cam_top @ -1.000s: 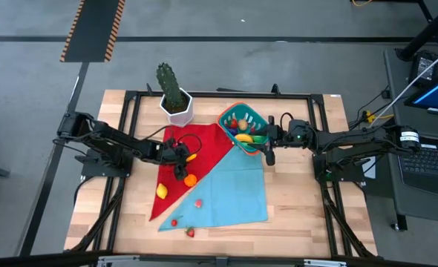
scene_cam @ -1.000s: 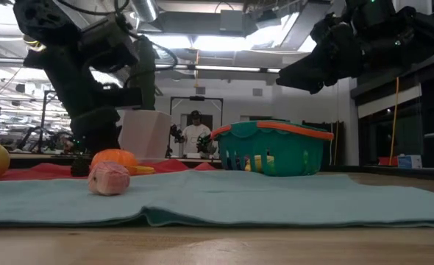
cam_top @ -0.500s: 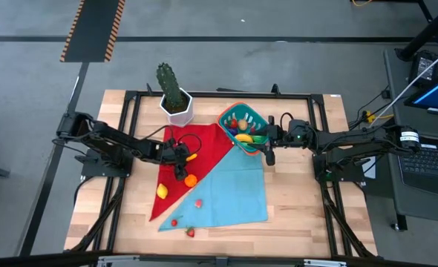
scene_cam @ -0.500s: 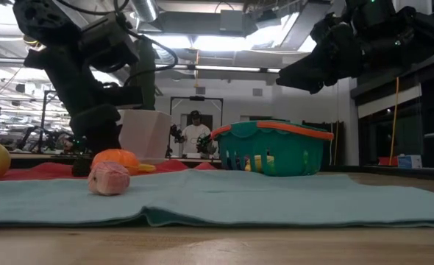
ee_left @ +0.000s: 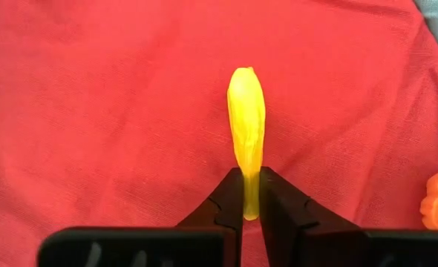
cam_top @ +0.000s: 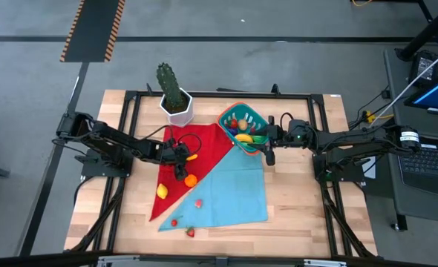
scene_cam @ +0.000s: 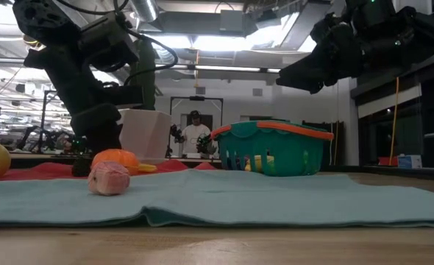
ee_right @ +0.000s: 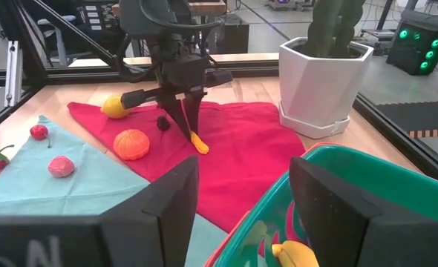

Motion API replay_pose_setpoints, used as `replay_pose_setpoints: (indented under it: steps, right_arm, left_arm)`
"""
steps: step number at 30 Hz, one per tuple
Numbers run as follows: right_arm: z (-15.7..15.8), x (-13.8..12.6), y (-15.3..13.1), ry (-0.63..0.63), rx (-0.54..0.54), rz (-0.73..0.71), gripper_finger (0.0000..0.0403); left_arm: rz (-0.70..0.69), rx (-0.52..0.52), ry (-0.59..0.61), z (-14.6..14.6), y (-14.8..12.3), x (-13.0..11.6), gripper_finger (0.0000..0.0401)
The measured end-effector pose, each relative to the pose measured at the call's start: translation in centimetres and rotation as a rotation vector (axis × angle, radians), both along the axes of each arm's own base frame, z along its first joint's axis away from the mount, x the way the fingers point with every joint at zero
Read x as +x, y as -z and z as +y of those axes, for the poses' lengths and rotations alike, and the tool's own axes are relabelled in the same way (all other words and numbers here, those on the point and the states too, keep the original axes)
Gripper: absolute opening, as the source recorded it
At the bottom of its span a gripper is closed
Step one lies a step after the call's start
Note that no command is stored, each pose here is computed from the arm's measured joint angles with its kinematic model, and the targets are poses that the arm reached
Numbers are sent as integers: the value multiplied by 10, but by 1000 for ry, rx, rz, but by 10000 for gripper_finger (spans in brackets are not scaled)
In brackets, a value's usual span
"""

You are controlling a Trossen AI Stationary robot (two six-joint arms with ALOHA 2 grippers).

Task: Build produce basket
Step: Put the yellow corn into the blue basket

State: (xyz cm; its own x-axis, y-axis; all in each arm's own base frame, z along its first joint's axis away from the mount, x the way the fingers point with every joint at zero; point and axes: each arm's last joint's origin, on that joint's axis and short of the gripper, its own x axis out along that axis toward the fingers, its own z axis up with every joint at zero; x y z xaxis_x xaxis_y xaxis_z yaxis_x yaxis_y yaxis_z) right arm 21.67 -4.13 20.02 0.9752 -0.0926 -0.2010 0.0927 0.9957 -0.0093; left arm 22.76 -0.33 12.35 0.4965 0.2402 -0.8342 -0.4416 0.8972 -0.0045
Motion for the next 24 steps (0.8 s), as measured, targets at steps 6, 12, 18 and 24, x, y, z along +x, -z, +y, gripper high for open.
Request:
replay_pose_setpoints:
  steps: [6, 12, 18, 24]
  right_arm:
    - [0, 0, 0, 0, 0, 0, 212]
    - [0, 0, 0, 0, 0, 2, 212]
    - [0, 0, 1, -1, 0, 8, 212]
    - [0, 0, 1, -1, 1, 11, 212]
  left_arm:
    - [-5, 1, 1, 0, -1, 0, 6]
    - [-49, 11, 35, -1, -13, 1, 4]
    - [-115, 41, 88, -3, -34, -6, 3]
    - [-122, 126, 109, -1, -52, -20, 2]
